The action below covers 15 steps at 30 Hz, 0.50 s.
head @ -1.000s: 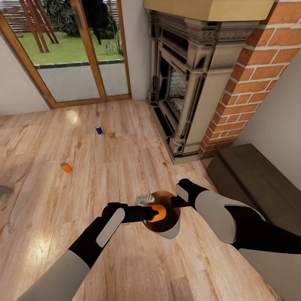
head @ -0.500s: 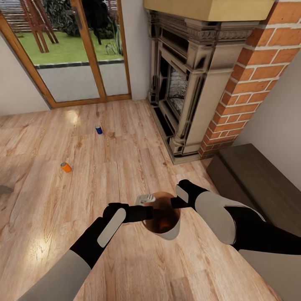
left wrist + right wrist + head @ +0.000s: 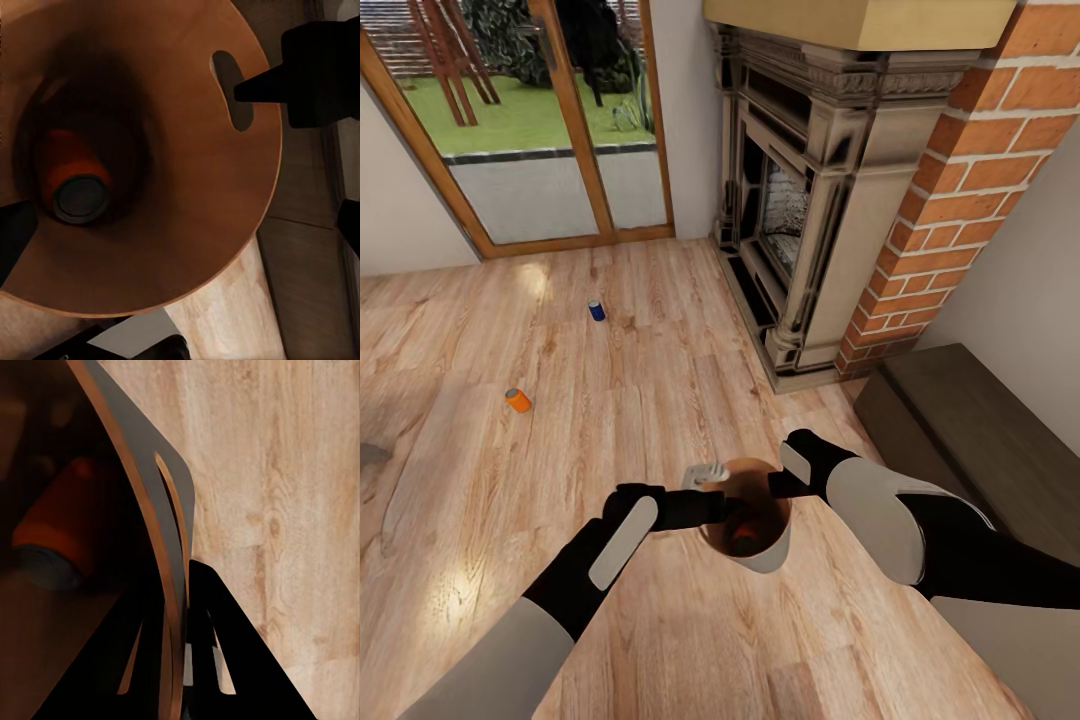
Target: Put the three can of soda from the living room inside the tash can in the kitchen.
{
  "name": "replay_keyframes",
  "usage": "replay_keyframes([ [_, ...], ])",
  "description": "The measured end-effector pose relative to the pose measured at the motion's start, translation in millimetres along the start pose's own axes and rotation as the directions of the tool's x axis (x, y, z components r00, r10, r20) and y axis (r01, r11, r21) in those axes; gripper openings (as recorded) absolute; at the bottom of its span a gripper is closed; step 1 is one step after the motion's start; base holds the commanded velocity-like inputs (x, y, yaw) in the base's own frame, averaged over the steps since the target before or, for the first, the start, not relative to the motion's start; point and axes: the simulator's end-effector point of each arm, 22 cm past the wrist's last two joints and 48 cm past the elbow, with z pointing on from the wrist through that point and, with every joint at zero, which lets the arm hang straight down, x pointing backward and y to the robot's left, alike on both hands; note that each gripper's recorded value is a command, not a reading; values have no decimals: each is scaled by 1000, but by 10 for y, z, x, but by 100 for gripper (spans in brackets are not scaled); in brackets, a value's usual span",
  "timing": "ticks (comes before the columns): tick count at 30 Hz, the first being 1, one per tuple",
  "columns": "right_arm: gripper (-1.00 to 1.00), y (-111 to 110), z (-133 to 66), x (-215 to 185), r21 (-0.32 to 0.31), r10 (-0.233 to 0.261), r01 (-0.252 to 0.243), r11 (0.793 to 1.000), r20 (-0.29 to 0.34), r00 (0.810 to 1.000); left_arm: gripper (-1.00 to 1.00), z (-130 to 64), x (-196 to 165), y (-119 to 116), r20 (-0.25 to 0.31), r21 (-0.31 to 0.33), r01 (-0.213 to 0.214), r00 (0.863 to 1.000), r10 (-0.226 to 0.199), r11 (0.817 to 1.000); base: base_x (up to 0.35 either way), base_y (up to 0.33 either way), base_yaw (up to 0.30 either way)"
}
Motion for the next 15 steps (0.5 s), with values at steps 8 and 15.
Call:
replay_keyframes([
  [8,-100,-6,-7,-21,2,1,-1,1000,6,1000,100,-125,16,74,-37,-7,-17,999,17,1000,0,0,0],
  [15,-100,-8,7,-2,4,1,-1,1000,5,1000,100,-595,-334,211,6,-21,-54,999,54,998,0,0,0],
])
